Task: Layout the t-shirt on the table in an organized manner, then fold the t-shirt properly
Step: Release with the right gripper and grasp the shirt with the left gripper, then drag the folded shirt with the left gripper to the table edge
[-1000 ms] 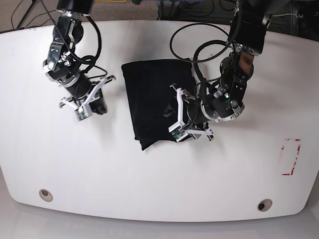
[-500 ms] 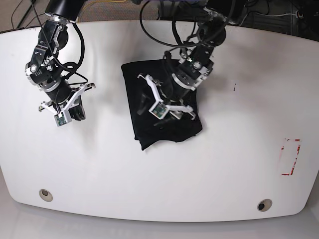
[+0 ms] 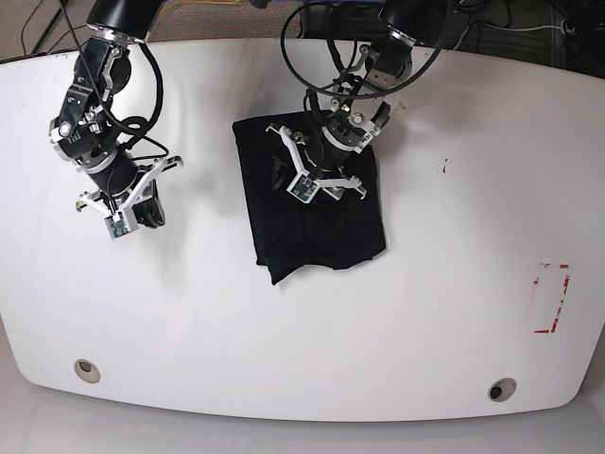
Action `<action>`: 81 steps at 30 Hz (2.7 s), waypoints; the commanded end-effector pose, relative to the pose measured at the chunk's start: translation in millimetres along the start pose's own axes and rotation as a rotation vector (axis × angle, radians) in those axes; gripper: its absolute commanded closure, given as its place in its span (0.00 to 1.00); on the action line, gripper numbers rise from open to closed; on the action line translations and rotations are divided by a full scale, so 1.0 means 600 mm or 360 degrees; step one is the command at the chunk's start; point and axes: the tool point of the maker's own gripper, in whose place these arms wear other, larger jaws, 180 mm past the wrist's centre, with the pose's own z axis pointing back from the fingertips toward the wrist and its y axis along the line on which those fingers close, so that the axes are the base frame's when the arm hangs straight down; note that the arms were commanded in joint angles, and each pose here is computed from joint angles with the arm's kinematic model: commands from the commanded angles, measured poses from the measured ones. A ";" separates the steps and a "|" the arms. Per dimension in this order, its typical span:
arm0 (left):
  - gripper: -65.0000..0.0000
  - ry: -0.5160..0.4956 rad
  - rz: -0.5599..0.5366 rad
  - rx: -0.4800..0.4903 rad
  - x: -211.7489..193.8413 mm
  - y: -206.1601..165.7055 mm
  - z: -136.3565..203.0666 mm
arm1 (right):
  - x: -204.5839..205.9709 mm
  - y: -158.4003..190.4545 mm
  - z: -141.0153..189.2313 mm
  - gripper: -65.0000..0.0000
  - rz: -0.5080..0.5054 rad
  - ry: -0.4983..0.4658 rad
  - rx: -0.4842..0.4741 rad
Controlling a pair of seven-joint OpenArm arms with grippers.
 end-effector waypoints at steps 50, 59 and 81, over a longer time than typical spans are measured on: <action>0.54 0.1266 -0.0536 0.0222 -0.260 0.548 0.491 | 0.031 -0.005 0.007 0.93 0.0014 -0.0104 -0.0009; 0.54 0.1208 -0.0527 0.0351 -0.228 0.586 0.505 | 0.032 -0.005 0.007 0.93 0.0017 -0.0106 -0.0010; 0.54 0.0930 -0.0711 0.0483 -0.092 0.621 0.461 | 0.062 0.007 0.034 0.93 0.0117 -0.0176 -0.0034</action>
